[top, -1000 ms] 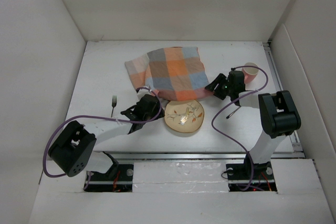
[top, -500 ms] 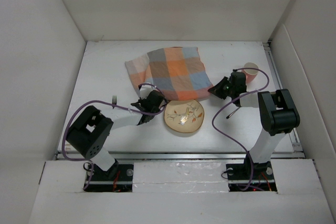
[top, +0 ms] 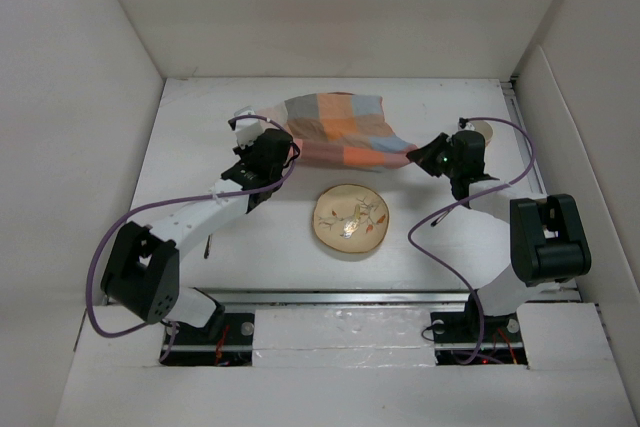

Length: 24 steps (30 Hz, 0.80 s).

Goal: Set the dinner table for one person

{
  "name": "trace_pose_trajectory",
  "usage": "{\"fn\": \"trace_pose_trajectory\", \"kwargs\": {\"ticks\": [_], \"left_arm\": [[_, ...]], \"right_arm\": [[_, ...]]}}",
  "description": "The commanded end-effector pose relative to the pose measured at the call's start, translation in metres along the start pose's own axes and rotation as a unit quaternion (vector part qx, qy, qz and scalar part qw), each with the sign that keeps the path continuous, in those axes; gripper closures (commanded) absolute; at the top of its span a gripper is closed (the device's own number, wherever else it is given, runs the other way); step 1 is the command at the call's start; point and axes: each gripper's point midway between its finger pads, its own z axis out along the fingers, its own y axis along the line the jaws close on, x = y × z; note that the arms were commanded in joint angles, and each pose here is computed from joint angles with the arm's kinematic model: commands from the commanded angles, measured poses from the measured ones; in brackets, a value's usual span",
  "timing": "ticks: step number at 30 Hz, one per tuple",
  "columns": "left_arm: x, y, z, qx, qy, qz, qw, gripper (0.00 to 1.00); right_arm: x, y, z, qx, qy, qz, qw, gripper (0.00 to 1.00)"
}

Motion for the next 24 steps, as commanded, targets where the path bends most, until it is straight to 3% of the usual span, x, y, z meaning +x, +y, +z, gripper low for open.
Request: {"fn": "trace_pose_trajectory", "kwargs": {"ticks": [1,2,4,7,12,13,18,24], "left_arm": [[-0.031,0.015,-0.027,-0.034,-0.053,0.016,0.998,0.98],[-0.024,0.019,-0.029,-0.038,-0.048,0.007,0.998,0.92],[0.009,0.034,-0.032,-0.046,-0.012,0.025,0.999,0.62],[0.036,0.048,-0.041,-0.025,0.025,0.014,0.999,0.40],[0.035,0.051,-0.067,0.044,0.050,-0.075,0.995,0.35],[0.050,0.045,-0.071,0.071,0.086,-0.111,0.988,0.35],[0.065,0.016,-0.093,0.170,0.140,-0.258,0.941,0.37],[0.090,0.006,-0.085,0.178,0.173,-0.342,0.906,0.37]], "right_arm": [[-0.001,-0.016,-0.007,0.014,-0.030,-0.008,0.999,1.00],[0.004,-0.021,-0.007,0.016,-0.029,-0.006,0.999,1.00],[0.015,-0.032,-0.009,0.013,-0.019,-0.010,1.000,1.00],[0.006,-0.033,-0.015,0.015,-0.030,-0.016,0.999,1.00],[-0.002,-0.025,-0.018,0.009,-0.036,-0.023,0.999,1.00],[0.001,-0.022,-0.017,0.007,-0.031,-0.027,0.999,1.00],[-0.002,-0.023,-0.018,0.014,-0.035,-0.035,0.999,1.00],[0.001,-0.017,-0.019,0.003,-0.029,-0.043,0.999,1.00]]}}
